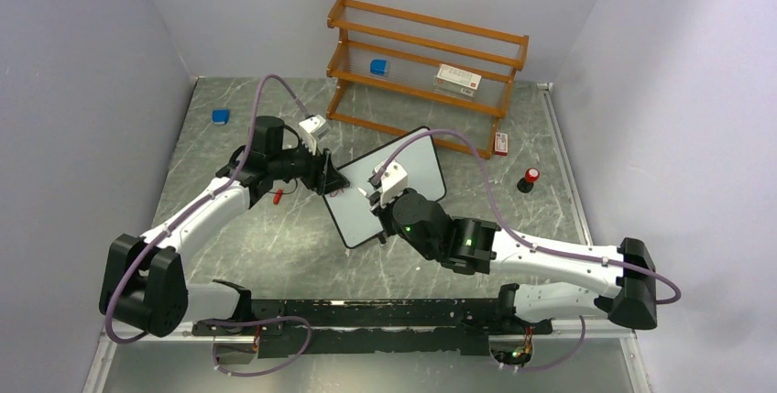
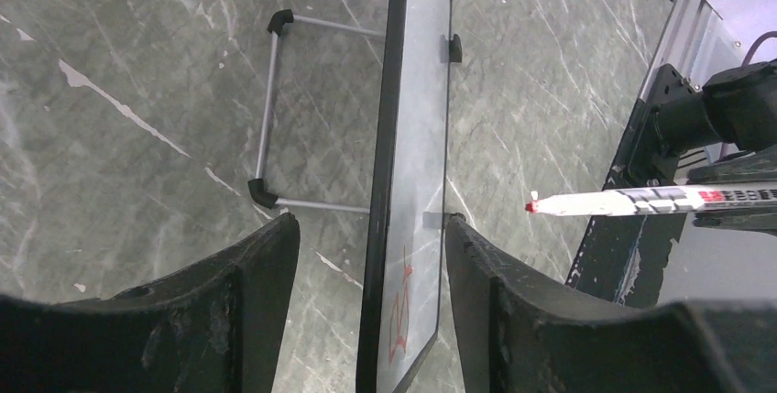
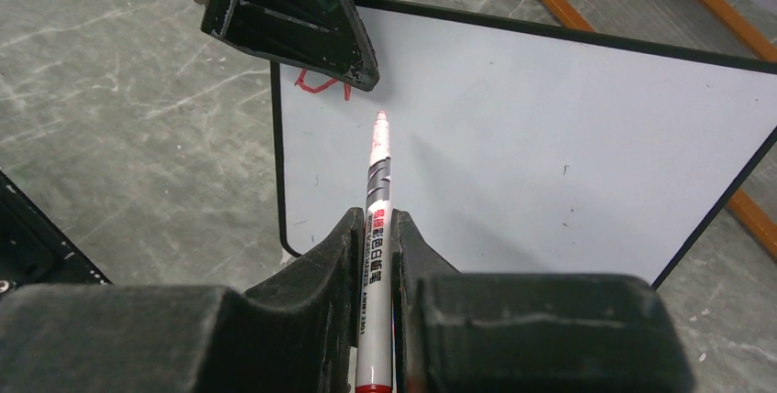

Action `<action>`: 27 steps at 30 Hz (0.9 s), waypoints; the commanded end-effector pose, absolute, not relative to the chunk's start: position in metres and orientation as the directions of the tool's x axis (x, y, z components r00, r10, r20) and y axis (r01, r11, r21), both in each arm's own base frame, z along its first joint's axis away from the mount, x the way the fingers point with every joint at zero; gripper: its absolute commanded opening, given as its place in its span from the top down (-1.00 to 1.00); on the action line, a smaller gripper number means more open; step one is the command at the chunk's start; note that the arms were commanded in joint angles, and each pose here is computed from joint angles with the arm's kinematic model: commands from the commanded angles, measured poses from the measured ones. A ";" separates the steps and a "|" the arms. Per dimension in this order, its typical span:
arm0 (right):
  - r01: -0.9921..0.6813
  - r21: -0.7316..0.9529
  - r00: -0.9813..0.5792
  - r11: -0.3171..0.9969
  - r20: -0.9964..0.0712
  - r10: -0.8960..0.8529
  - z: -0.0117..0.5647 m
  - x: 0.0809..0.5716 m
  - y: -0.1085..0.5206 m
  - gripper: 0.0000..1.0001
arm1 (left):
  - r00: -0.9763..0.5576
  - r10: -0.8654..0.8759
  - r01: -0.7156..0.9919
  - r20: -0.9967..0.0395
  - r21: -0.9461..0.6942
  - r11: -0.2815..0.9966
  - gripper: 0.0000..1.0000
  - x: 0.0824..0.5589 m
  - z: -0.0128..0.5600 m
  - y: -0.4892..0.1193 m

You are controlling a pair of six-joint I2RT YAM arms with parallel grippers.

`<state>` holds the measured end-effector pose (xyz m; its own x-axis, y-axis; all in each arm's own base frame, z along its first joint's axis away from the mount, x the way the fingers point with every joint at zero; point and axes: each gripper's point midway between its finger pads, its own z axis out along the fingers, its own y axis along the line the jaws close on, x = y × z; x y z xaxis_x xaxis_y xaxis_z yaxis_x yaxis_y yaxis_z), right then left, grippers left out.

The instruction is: Write a sentence on the whiteboard

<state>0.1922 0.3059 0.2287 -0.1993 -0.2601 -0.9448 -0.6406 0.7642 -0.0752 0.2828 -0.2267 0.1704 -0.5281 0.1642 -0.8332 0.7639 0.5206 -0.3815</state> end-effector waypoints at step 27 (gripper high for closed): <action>-0.638 -0.122 -0.149 0.760 -0.949 -0.278 0.228 0.199 0.324 1.00 | -0.536 0.050 0.788 -0.843 -0.479 0.387 0.32 0.292 0.198 -0.237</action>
